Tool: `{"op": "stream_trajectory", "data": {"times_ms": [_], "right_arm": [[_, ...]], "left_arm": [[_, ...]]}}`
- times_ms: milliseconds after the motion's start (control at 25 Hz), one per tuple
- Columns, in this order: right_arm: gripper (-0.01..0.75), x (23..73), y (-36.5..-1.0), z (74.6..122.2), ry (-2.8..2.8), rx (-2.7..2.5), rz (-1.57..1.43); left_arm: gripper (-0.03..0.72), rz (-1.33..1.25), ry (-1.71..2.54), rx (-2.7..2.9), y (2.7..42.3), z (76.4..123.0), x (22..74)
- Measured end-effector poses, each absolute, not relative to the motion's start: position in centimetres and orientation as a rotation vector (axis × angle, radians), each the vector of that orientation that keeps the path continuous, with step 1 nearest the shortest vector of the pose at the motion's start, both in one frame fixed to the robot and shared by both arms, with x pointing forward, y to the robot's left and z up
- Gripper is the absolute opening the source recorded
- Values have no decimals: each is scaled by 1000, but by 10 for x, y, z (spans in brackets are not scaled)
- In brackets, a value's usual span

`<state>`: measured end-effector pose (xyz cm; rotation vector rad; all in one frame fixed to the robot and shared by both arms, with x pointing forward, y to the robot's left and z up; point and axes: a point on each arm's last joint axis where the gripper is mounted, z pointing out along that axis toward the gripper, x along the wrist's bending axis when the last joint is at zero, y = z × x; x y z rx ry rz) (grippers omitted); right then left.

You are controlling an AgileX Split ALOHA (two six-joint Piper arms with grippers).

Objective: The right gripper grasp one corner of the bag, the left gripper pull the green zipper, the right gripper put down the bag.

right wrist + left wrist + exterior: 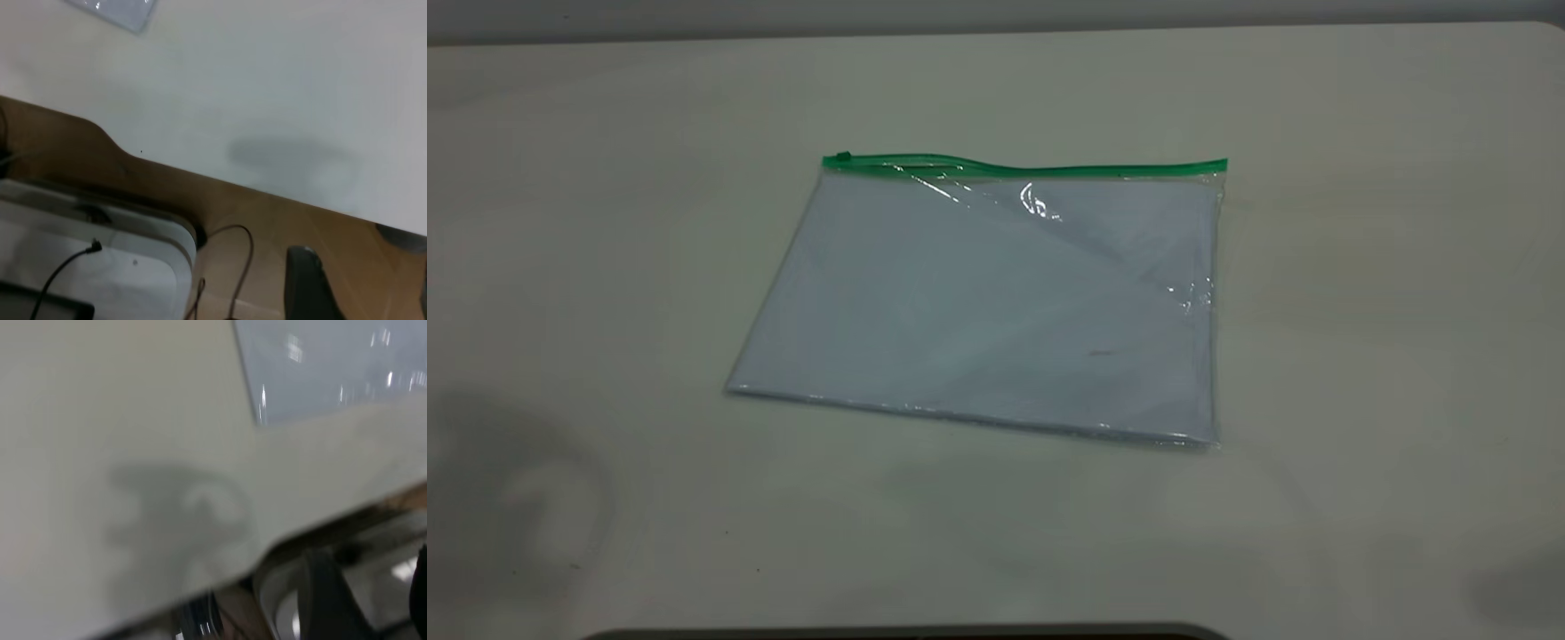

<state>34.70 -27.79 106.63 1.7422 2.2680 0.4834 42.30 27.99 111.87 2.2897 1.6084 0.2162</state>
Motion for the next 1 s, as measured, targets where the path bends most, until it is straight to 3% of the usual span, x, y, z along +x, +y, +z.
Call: {"op": "stream_trajectory", "data": {"times_ms": [320, 680, 1000], "right_arm": [[440, 316, -283, 1025, 2186, 1782, 540], [440, 305, -286, 1027, 2102, 1787, 592], [440, 303, -286, 1029, 2088, 1777, 608]], "left_arm": [[377, 144, 1752, 2259, 284, 1058, 350], [377, 363, 1687, 2162, 289, 1031, 286], [377, 644, 1540, 1977, 292, 1035, 244]]}}
